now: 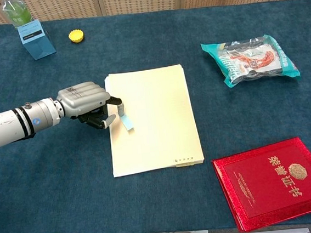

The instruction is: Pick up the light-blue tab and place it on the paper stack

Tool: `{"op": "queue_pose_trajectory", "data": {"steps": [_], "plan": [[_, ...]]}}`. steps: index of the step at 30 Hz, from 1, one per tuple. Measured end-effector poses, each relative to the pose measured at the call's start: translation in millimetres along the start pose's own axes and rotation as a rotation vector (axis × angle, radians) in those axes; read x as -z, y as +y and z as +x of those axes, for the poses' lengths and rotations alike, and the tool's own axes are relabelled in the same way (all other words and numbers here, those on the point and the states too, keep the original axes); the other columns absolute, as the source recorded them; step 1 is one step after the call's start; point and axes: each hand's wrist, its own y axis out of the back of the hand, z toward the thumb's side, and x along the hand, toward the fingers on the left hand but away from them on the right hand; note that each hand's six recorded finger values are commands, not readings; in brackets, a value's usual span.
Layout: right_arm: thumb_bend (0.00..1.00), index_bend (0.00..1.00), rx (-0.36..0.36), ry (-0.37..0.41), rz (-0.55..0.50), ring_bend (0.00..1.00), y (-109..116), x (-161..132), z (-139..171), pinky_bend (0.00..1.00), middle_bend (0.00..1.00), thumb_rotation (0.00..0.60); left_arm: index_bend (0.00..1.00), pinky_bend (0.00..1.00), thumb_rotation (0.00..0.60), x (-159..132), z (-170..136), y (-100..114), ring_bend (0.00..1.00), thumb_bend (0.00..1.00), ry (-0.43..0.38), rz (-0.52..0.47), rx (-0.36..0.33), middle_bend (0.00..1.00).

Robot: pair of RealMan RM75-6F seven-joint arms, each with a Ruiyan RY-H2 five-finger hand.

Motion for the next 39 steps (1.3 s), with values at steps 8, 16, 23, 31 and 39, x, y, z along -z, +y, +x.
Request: {"op": "queue_pose_trajectory", "data": {"steps": [8,16,23,31,39], "plan": [[0.13,0.16,0.000,0.000,0.000,0.38,0.5,0.1,-0.2,0.46,0.38,0.600,0.34,0.78,0.338,-1.5,-0.7,2.9,0.92,0.56,-0.007,-0.004,-0.014,0.92],[0.13,0.16,-0.001,0.000,0.000,0.38,0.2,0.3,-0.6,0.46,0.38,0.600,0.34,0.78,0.341,-6.6,0.1,2.9,0.92,0.56,-0.019,-0.001,-0.016,0.92],[0.12,0.16,0.000,-0.006,0.001,0.38,1.2,2.4,0.6,0.46,0.38,0.600,0.34,0.78,0.341,-5.5,4.1,-0.7,0.92,0.56,-0.009,0.006,-0.002,0.92],[0.13,0.16,-0.001,-0.006,0.000,0.38,0.6,2.6,0.6,0.46,0.38,0.600,0.34,0.78,0.346,-3.2,4.1,7.3,0.92,0.56,-0.002,-0.003,-0.025,0.92],[0.13,0.16,0.002,-0.008,0.000,0.39,1.5,3.1,0.8,0.46,0.38,0.600,0.34,0.78,0.348,-1.7,4.8,2.1,0.92,0.56,0.004,0.001,-0.008,0.92]]}}
